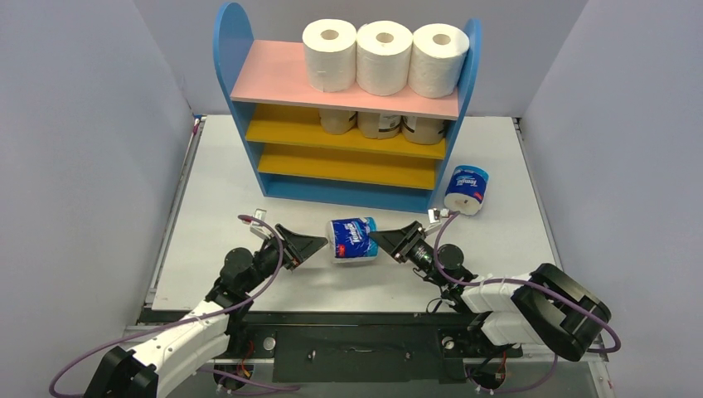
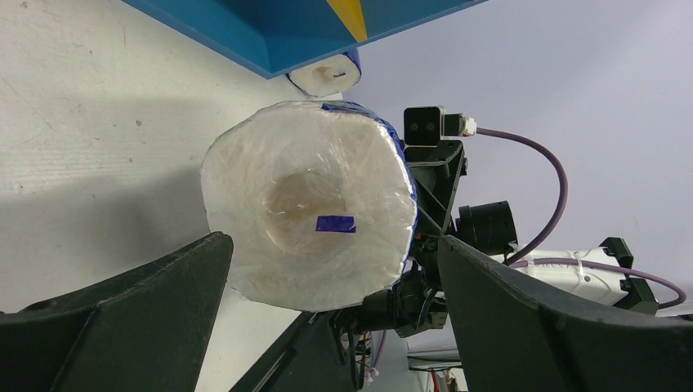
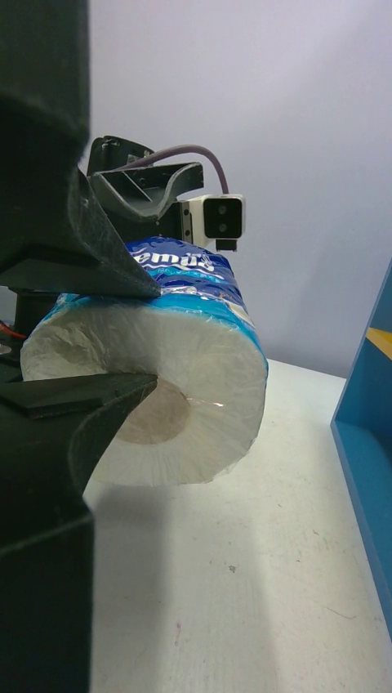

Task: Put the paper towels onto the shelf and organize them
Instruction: Adjust the paper towel at the center of the board.

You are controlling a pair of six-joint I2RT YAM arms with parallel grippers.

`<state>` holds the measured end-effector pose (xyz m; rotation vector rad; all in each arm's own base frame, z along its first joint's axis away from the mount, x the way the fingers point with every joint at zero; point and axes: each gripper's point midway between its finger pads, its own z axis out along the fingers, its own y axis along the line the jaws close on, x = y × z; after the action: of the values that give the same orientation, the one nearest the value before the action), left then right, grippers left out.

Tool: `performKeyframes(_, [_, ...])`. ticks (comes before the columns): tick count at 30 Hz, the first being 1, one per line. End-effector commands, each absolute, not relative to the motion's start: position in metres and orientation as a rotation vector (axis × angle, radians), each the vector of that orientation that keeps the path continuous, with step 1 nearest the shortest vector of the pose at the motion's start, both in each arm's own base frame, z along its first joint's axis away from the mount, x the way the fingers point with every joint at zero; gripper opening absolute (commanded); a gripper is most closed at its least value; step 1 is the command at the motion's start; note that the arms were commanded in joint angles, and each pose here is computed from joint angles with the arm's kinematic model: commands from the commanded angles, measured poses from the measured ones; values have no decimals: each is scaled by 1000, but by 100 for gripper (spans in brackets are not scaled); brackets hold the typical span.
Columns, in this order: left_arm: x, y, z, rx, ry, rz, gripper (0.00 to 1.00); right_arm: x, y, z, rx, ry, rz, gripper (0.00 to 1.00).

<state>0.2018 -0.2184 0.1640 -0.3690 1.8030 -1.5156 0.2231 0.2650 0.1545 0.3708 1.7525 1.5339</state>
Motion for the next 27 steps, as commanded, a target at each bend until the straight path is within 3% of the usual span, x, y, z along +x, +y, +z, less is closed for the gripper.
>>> performKeyframes(1, [203,-223,202,-283,1693,-1572,96,225,268,200,310,1581,1635,16])
performKeyframes(27, [197,-243,217,-144,1686,-1574,99,225,278,203,219,1629,1594,17])
